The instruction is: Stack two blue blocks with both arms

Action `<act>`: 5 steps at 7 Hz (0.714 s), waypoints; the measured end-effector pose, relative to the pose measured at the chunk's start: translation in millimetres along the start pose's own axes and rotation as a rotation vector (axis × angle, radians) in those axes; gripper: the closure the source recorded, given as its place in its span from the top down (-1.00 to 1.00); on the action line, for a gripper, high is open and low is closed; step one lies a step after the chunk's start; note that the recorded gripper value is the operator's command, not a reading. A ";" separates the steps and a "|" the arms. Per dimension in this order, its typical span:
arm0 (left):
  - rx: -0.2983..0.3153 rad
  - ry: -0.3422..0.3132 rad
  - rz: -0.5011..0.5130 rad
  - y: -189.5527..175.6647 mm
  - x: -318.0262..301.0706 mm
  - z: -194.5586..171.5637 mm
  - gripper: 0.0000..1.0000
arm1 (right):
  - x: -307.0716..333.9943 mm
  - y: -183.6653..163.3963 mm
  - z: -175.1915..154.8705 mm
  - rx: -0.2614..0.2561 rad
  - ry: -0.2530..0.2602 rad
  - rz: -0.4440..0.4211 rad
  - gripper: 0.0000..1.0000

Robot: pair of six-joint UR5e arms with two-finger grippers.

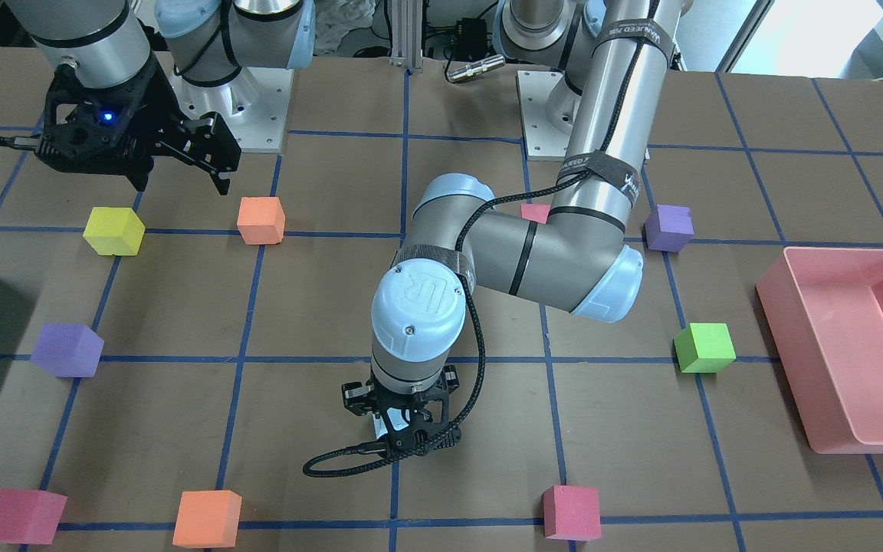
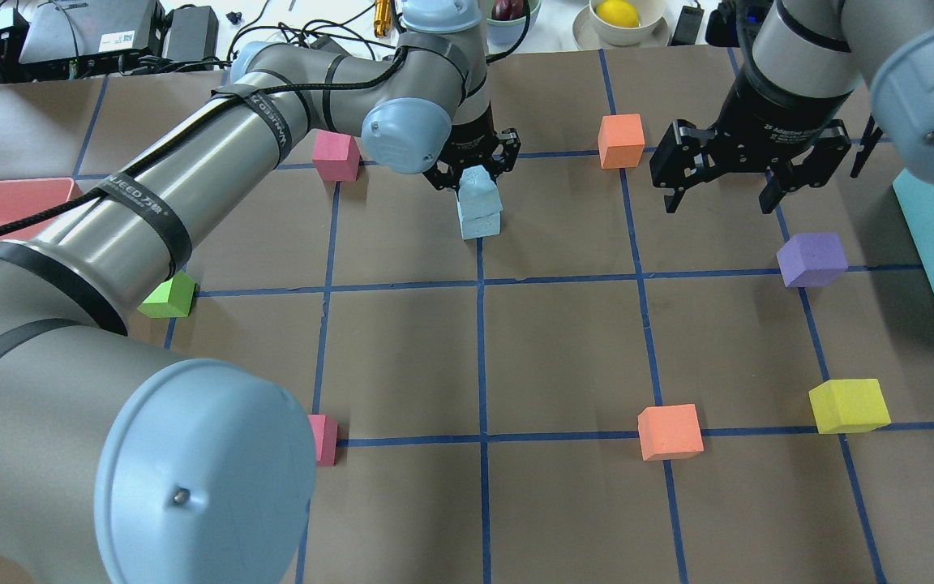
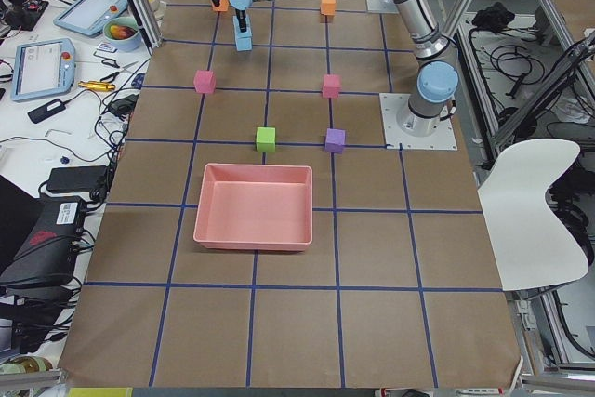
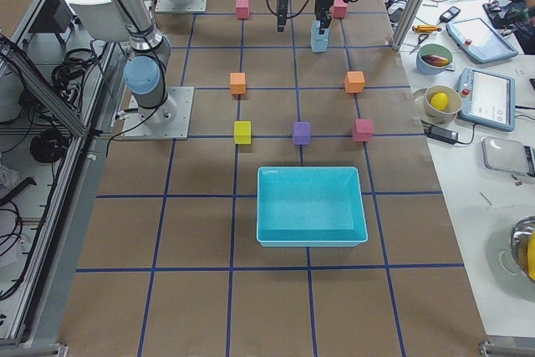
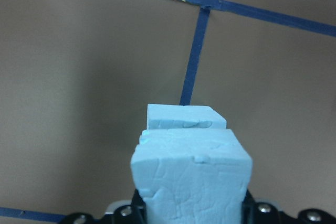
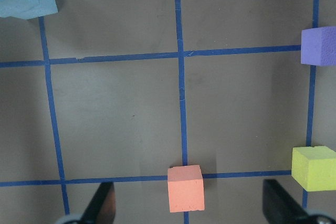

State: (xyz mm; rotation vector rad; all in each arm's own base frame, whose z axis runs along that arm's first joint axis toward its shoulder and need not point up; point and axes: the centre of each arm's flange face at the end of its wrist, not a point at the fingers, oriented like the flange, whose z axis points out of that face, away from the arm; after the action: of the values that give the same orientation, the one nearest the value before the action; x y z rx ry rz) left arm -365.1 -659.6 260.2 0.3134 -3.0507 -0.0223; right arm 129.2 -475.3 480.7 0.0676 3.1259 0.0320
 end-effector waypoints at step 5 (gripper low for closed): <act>0.017 0.005 0.023 -2.9 1.0 1.9 1.00 | 4.8 -0.3 -0.1 0.003 0.048 0.000 1.00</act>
State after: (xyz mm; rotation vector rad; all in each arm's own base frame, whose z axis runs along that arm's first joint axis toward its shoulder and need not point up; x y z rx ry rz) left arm -365.6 -662.6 258.3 0.2789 -3.0507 0.0061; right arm 124.4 -475.4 480.7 0.0679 3.1738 0.0292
